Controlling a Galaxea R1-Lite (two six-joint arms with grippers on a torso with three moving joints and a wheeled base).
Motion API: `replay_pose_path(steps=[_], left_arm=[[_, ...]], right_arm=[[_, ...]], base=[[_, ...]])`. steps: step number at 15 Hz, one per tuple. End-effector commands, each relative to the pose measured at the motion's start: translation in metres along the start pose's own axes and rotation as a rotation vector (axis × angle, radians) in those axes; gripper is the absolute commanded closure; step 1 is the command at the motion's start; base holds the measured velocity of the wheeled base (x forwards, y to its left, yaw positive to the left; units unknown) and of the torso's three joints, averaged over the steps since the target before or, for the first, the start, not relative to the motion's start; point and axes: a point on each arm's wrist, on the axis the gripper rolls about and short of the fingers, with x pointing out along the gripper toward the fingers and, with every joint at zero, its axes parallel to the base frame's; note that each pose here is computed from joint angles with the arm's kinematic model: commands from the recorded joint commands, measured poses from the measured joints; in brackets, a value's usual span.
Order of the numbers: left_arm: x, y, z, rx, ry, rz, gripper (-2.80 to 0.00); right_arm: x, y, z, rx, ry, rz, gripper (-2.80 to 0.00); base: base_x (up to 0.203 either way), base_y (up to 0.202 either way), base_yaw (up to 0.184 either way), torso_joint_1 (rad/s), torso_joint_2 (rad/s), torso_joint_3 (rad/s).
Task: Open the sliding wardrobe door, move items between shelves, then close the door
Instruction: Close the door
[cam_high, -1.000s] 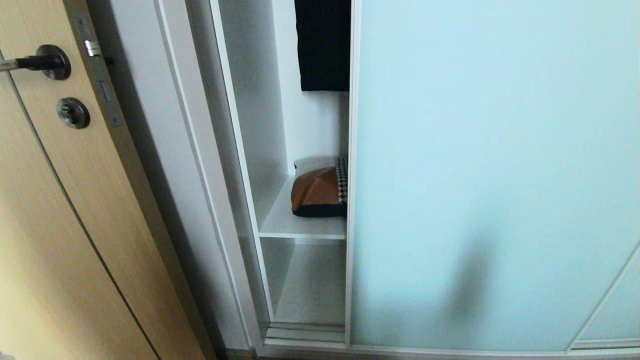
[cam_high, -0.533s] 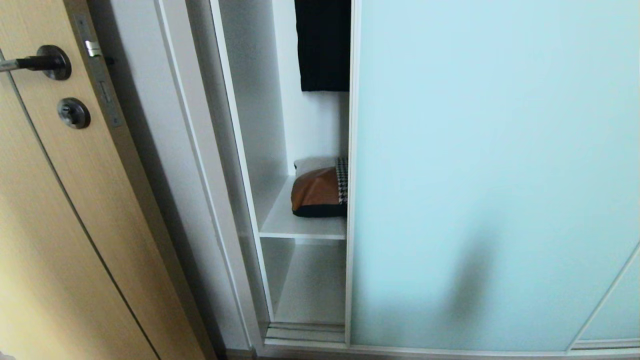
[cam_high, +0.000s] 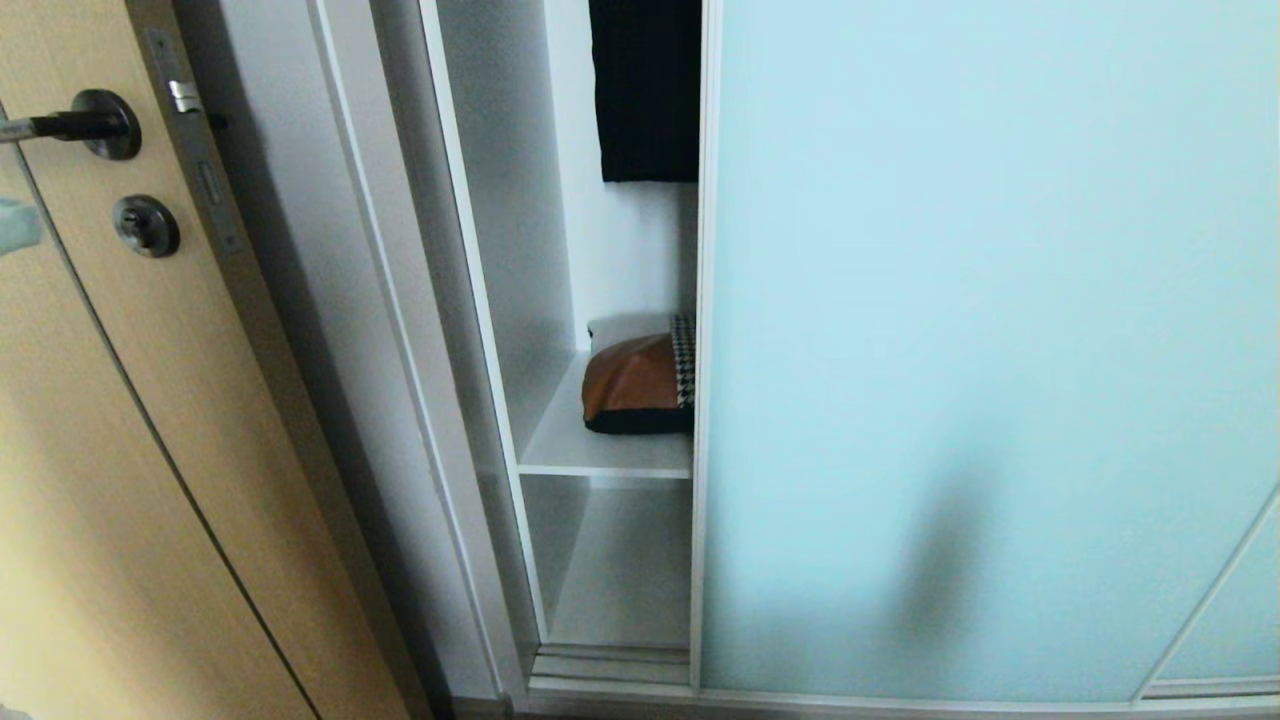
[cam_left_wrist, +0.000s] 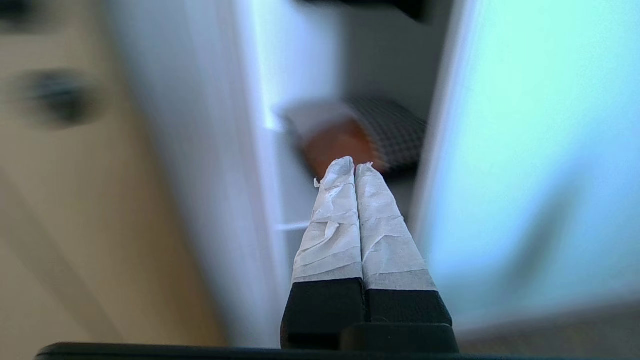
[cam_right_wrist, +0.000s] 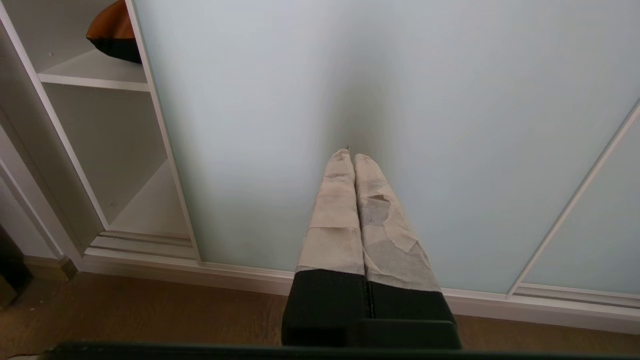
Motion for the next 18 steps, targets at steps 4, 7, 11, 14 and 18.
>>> replay_pose_path(steps=[4, 7, 11, 14, 18], left_arm=[[0.124, 0.012, -0.013, -0.099, 0.202, -0.329, 0.00], [0.152, -0.014, -0.006, -0.096, 0.198, -0.471, 0.00], [0.170, -0.054, -0.025, -0.112, 0.276, -0.613, 0.00], [0.178, -0.067, -0.037, -0.168, 0.340, -0.646, 0.00], [0.194, -0.083, -0.059, -0.178, 0.406, -0.688, 0.00]], right_arm=[[0.000, 0.000, 0.000, 0.000, 0.001, 0.001, 0.00], [0.000, 0.000, 0.000, 0.000, 0.001, 0.001, 0.00], [0.000, 0.000, 0.000, 0.000, 0.003, 0.001, 0.00], [0.000, 0.000, 0.000, 0.000, 0.001, 0.001, 0.00], [0.000, 0.000, 0.000, 0.001, 0.002, 0.001, 0.00]], base=[[0.000, 0.000, 0.000, 0.000, 0.00, 0.000], [0.000, 0.000, 0.000, 0.000, 0.00, 0.000], [0.000, 0.000, 0.000, 0.000, 0.00, 0.000], [0.000, 0.000, 0.000, 0.000, 0.00, 0.000], [0.000, 0.000, 0.000, 0.000, 0.00, 0.000]])
